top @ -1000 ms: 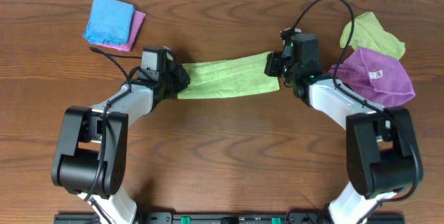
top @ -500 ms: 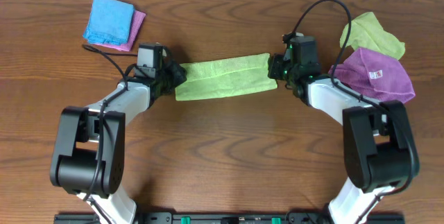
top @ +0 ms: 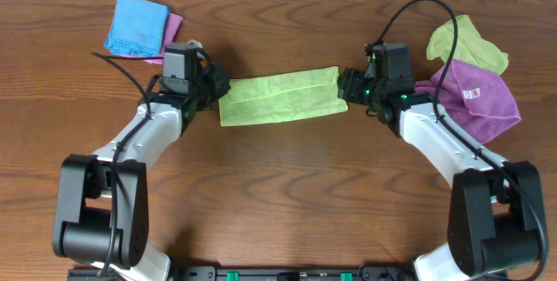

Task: Fold the cloth

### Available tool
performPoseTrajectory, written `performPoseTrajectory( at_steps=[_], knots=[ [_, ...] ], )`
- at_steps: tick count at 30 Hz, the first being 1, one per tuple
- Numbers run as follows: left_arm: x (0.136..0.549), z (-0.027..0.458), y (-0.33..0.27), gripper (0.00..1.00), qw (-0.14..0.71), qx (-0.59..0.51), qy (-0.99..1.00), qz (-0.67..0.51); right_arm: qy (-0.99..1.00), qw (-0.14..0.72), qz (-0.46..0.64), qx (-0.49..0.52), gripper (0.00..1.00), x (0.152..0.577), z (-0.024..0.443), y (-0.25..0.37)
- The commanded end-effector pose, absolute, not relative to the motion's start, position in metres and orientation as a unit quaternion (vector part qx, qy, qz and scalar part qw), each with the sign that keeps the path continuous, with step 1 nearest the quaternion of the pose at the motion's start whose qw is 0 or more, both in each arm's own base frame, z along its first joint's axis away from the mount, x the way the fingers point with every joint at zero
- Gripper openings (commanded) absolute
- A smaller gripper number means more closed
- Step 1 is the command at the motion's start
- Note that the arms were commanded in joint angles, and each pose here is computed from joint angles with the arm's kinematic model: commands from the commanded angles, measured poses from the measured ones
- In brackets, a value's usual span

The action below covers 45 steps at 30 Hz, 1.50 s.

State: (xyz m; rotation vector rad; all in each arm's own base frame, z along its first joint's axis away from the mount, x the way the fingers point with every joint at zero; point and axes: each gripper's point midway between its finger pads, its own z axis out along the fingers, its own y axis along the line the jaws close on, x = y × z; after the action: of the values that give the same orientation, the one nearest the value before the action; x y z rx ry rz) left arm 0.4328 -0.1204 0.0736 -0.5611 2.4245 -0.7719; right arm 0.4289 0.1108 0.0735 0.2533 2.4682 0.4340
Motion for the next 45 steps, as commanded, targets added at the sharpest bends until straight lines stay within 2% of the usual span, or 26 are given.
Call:
performPoseTrajectory(
  at_steps=[1,12,21,40,45],
  knots=[
    [0.435,0.075,-0.131,0.06,0.267,-0.205,0.898,-0.283,0.928,0.298,0.178,0.133,0.65,0.432,0.068,0.11],
    [0.425,0.022,-0.145,0.06,0.216,-0.201,0.919,-0.262,0.921,0.268,0.22,0.175,0.67,0.441,0.037,0.119],
    [0.421,0.001,-0.141,0.06,0.198,-0.209,0.925,-0.246,0.914,0.267,0.234,0.194,0.65,0.447,0.029,0.122],
    [0.418,-0.004,-0.143,0.06,0.188,-0.209,0.927,-0.248,0.904,0.239,0.284,0.213,0.6,0.451,0.003,0.141],
    [0.417,-0.004,-0.143,0.06,0.186,-0.209,0.927,-0.249,0.902,0.246,0.291,0.204,0.54,0.454,0.001,0.149]
  ],
)
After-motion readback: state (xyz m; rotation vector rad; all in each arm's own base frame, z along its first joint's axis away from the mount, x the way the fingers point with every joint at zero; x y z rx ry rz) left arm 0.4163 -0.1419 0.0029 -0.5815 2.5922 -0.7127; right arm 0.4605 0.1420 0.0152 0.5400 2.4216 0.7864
